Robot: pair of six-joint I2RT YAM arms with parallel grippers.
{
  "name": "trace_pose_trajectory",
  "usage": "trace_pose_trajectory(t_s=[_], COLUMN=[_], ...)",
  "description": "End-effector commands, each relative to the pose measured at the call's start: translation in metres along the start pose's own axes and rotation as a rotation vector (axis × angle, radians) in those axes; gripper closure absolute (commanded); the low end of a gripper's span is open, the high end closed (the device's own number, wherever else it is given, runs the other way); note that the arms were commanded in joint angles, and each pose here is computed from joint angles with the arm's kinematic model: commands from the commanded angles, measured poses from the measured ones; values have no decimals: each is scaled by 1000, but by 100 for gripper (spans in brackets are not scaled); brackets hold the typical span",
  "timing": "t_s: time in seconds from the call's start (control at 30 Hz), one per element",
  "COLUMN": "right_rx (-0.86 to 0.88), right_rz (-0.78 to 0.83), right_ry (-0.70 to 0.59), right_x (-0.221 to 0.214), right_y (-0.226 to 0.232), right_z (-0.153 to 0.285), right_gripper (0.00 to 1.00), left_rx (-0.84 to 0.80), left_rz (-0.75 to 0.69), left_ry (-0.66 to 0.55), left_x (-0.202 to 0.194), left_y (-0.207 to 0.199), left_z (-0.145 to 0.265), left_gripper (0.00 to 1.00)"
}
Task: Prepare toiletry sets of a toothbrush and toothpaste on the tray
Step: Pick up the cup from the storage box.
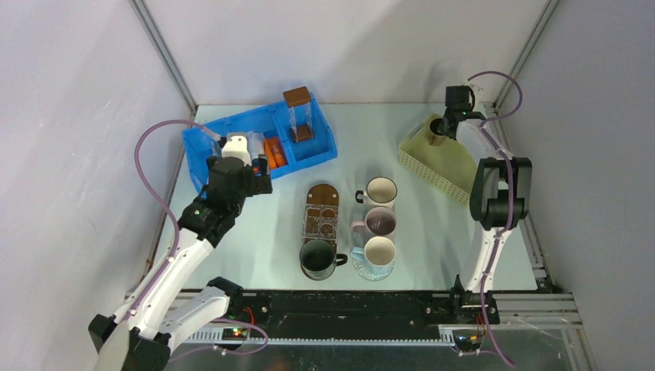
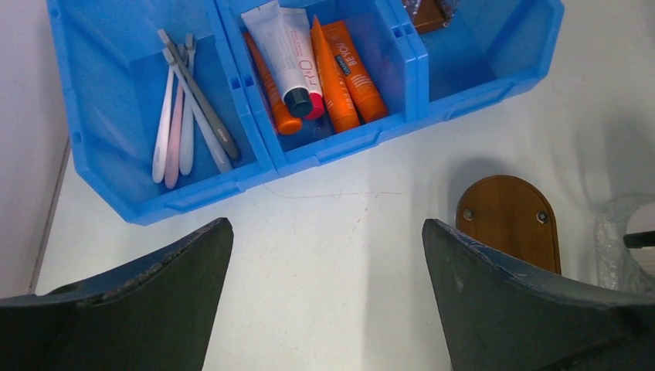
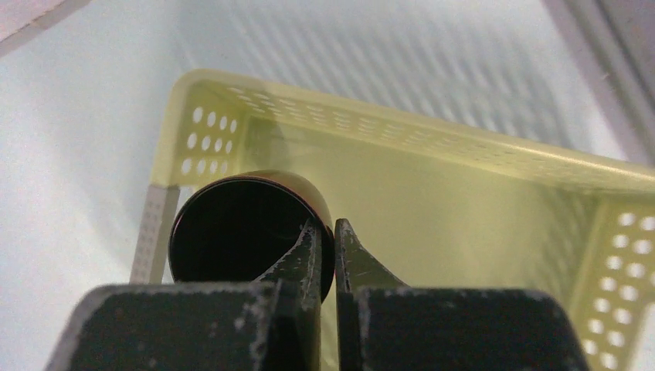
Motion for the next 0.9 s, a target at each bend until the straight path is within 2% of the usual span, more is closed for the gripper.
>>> trace_pose_trajectory(t_s=[0.0,0.27,0.6,0.87], right_rx=[89,331,696,930], right_rz=[103,401,783,961], right_ry=[-185,-306,-507,-582], right_x=[47,51,19,-12], right_y=[-10,0,48,81], right_z=[64,146,245,296], right_gripper=[100,100,100,100], left_rx=[-66,-206,-370,-452], left_rz=[-18,-57,3,18], left_ry=[-22,29,114,138], left_x=[4,12,37,57], left_y=[-2,-12,-39,-66], left_z=[3,10,22,32], left_gripper=[0,0,2,2])
Point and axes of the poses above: each gripper's point midway between its finger pads, its own z axis back along the fingers, its own y axis along the line the jaws close on, x = y × z, the point moved 10 cm from there along z, back along the fingers, and after that the axes turned 8 degrees about z, right-handed, at the moved point
